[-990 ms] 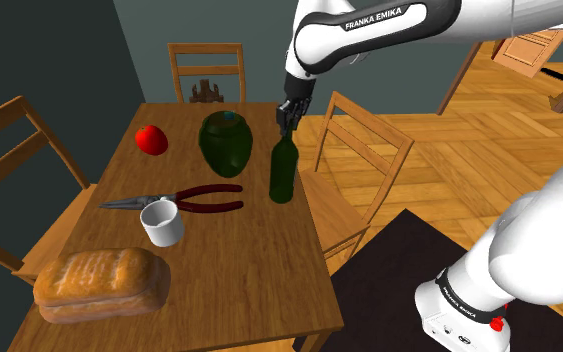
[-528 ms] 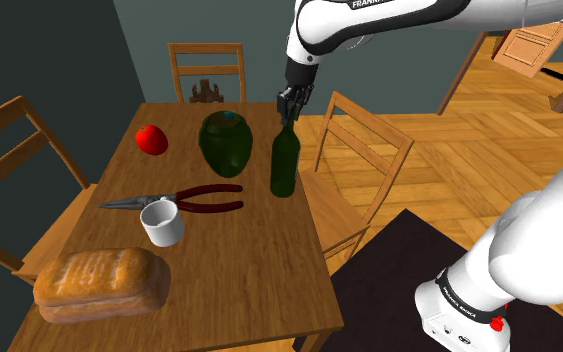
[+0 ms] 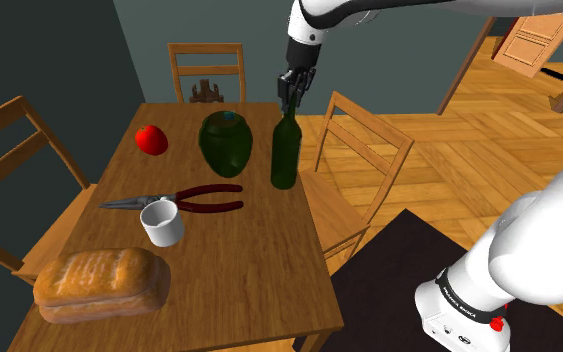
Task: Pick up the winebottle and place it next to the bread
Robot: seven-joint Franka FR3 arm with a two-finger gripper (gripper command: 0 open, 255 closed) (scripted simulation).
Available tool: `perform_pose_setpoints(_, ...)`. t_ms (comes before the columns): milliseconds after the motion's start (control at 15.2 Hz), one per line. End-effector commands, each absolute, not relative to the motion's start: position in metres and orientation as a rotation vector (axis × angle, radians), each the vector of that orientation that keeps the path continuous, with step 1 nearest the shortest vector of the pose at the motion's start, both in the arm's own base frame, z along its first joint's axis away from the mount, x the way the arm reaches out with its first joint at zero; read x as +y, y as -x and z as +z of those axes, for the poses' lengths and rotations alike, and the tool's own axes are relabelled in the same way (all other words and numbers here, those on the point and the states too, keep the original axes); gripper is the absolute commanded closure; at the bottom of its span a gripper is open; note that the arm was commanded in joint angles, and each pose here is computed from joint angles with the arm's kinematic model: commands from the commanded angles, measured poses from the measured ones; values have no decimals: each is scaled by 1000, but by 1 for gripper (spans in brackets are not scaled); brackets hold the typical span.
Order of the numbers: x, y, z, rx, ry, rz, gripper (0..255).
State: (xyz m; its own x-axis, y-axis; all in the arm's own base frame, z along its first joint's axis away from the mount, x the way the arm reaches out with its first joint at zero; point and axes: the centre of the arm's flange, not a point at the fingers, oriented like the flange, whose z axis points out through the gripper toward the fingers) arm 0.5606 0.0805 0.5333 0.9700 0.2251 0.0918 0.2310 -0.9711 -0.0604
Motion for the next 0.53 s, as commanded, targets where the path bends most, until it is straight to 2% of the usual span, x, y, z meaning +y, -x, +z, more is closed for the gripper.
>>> perform_pose_setpoints(0,80,-560,545,-353,3048,-130,255)
perform_pose_setpoints(462,80,-560,582,-353,3048,-130,255)
